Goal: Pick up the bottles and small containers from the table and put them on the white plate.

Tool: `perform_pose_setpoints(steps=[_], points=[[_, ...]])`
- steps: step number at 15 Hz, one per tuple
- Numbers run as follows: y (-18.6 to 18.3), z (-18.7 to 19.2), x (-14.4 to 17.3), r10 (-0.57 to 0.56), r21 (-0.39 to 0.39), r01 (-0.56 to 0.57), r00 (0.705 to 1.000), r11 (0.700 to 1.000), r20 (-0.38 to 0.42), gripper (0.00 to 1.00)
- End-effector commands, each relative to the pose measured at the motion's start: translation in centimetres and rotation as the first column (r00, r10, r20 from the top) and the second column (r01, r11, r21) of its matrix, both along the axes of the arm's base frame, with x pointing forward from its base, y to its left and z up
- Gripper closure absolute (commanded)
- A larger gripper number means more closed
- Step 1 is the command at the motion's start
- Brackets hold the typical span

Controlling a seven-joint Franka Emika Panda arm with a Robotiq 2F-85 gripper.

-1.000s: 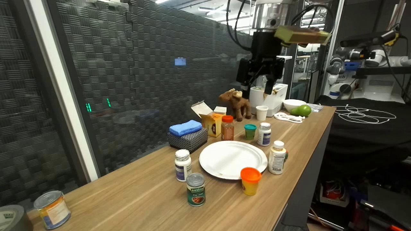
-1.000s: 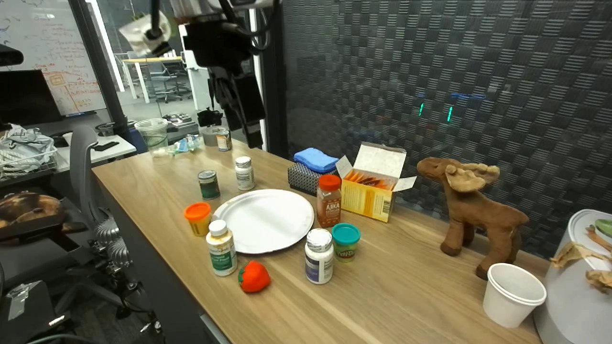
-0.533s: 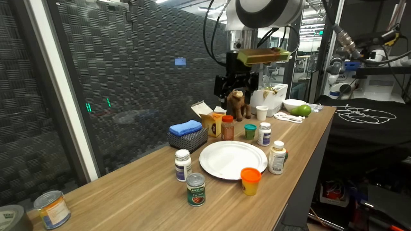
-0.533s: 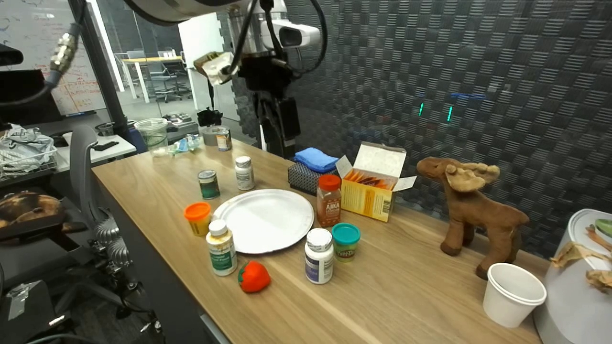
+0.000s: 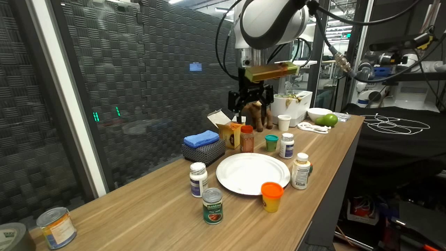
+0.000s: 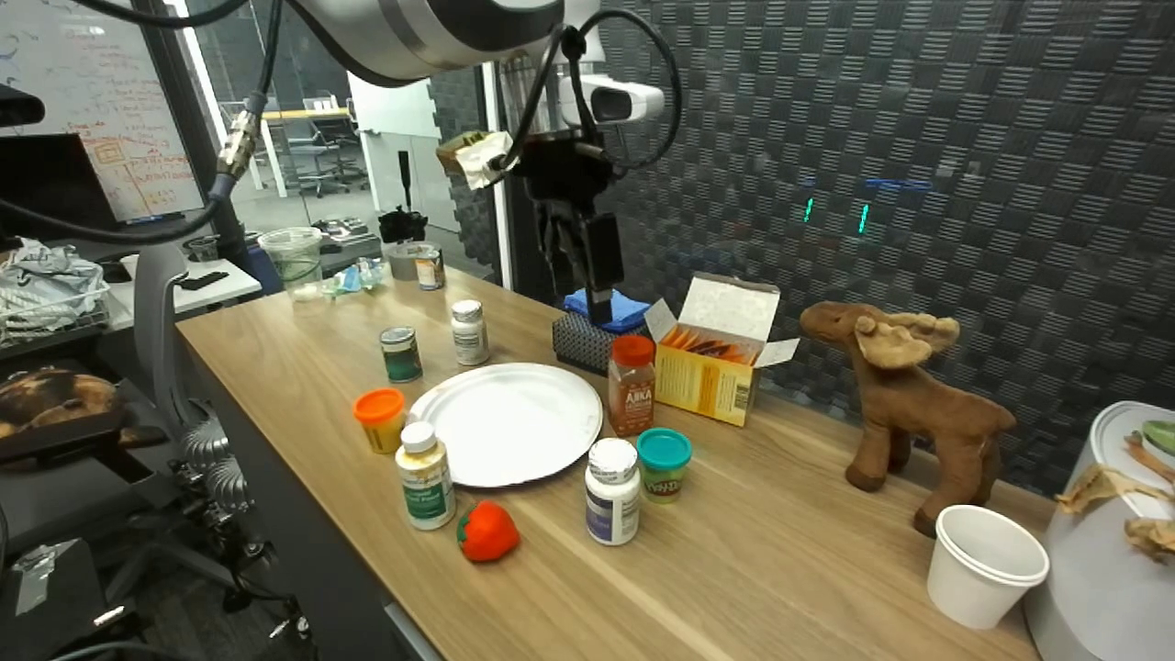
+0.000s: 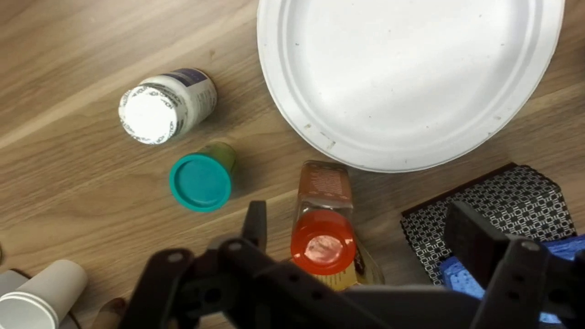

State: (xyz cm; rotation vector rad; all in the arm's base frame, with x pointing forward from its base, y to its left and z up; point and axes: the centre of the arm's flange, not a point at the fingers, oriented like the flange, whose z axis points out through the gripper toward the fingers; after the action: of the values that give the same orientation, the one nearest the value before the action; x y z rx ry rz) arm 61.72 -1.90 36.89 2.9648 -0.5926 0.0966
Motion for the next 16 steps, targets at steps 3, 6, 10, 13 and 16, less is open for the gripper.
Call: perform_pose_setpoints(steps=[3, 6, 10, 13, 16], points=[[-1.2, -1.1, 3.5, -0.039, -0.014, 0.038, 0.999, 0.999, -0.021, 0.00], [-2.1, -1.9, 4.5, -0.057, -0.007, 0.057, 0.998, 0.998, -0.032, 0.00], [-3.3, -2.9, 5.0, -0.082, 0.014, 0.083, 0.995, 0.996, -0.058, 0.00], [-3.6, -3.4, 5.3, -0.097, 0.045, 0.101, 0.992, 0.994, -0.076, 0.00], [-3.9, -3.5, 5.8, -0.112, 0.066, 0.117, 0.991, 0.991, -0.076, 0.00]])
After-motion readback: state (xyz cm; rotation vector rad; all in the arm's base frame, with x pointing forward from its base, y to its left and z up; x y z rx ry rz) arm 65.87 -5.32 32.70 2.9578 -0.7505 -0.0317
